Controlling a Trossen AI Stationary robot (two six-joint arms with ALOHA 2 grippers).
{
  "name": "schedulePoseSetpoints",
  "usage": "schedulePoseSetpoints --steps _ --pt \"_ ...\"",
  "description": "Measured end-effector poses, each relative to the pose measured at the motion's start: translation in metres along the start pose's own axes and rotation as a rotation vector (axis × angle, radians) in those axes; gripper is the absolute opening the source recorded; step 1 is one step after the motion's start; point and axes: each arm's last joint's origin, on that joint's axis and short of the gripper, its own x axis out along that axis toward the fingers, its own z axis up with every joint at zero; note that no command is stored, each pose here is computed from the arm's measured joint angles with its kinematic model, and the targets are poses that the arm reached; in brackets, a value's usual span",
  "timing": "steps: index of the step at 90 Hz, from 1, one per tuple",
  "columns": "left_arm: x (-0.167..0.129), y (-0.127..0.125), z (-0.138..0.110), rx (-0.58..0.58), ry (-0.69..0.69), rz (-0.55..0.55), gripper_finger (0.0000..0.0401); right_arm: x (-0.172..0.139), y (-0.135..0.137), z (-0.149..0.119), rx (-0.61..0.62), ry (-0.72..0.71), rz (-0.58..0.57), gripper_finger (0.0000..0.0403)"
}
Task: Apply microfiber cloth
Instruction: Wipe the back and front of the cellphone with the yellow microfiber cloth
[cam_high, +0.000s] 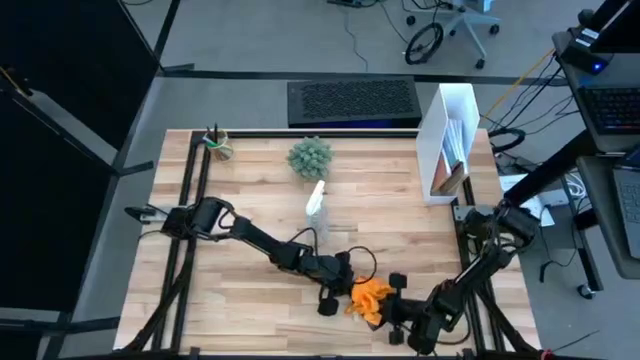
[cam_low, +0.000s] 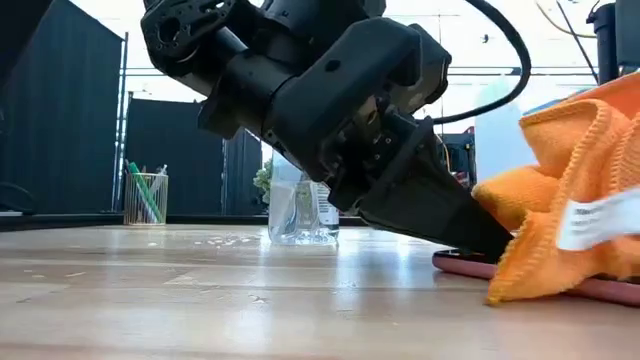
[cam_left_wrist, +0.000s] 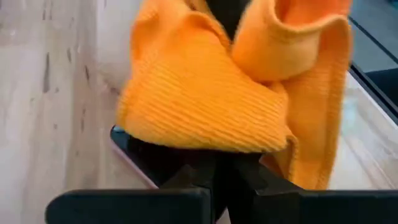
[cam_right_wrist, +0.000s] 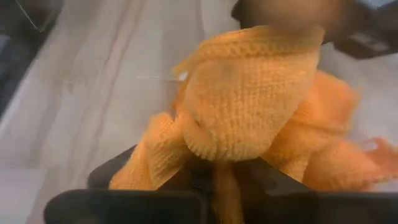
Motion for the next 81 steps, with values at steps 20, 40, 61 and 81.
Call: schedulePoseSetpoints --steps 20,40,61,81 --pt "0.002 0.010 -0.005 -0.044 0.017 0.026 0.0000 -0.013 0.009 -0.008 0.032 0.018 0.058 0.0017" --pt "0.002 0.010 -0.005 -0.042 0.010 0.033 0.0000 -0.022 0.011 -0.006 0.049 0.052 0.118 0.0017" --pt "0.002 0.010 -0.005 -0.042 0.010 0.034 0.0000 -0.033 0.015 -0.007 0.087 0.117 0.202 0.0017" --pt "0.002 0.011 -0.005 -0.042 0.011 0.036 0.0000 -0.059 0.015 0.008 0.153 0.224 0.377 0.0017"
